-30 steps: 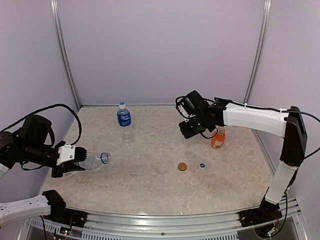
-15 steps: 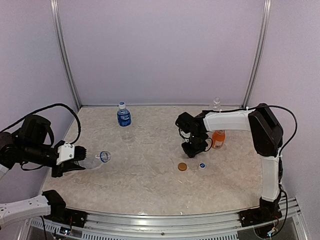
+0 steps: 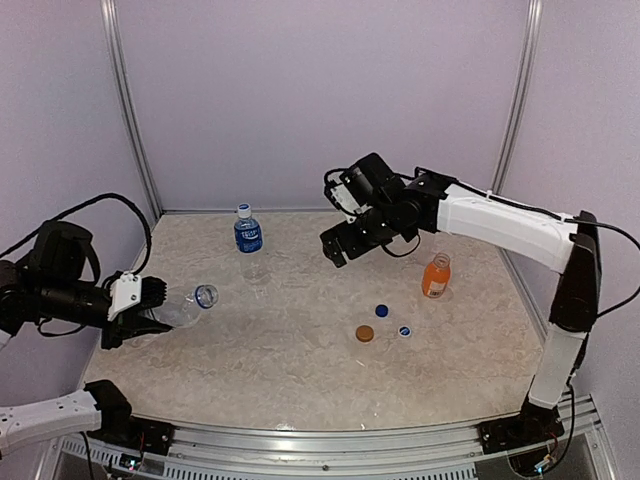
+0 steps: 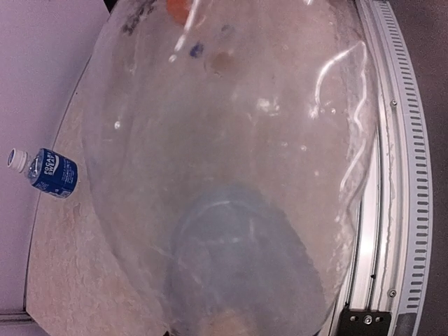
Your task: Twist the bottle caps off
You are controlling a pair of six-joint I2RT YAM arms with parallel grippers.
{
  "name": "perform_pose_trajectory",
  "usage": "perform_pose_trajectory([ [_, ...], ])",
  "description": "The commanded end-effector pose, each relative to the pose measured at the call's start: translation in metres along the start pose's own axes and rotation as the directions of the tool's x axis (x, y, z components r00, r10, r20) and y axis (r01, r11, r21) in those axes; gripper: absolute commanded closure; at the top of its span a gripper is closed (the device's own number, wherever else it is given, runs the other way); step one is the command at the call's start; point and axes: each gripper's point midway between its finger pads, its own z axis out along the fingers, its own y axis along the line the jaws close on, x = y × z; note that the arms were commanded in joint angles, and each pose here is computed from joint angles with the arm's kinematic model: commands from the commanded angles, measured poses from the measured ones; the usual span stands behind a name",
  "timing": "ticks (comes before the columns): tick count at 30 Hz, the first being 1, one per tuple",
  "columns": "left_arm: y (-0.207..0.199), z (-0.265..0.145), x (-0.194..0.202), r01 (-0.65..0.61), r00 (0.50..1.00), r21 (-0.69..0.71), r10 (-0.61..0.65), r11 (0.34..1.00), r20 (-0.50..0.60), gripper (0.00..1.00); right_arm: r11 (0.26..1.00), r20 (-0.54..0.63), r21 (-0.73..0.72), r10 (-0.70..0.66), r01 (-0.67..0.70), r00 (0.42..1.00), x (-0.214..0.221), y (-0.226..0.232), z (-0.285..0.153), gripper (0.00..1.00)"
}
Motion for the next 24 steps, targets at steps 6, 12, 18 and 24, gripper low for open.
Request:
perform_pose_trajectory([
  [6,-0.002,-0.022,-0.041,0.046,0.985,0.040,-0.052,0.998,0.162,0.83,0.565,0.982,-0.176,0.047,0.806,0.182,-0.039,0.228,-0.304,0.01],
  [12,-0.013,-0.041,-0.066,0.064,0.960,0.118,-0.093,0.991,0.263,0.81,0.428,0.979,-0.162,0.182,0.889,0.090,-0.030,0.270,-0.330,0.06],
  [18,-0.017,-0.043,-0.071,0.060,0.952,0.142,-0.100,0.988,0.291,0.79,0.325,0.964,-0.172,0.251,0.930,0.090,-0.034,0.299,-0.342,0.28],
  [24,-0.015,-0.043,-0.071,0.045,0.953,0.123,-0.080,0.991,0.293,0.79,0.296,0.956,-0.213,0.259,0.931,0.137,-0.030,0.309,-0.328,0.43],
])
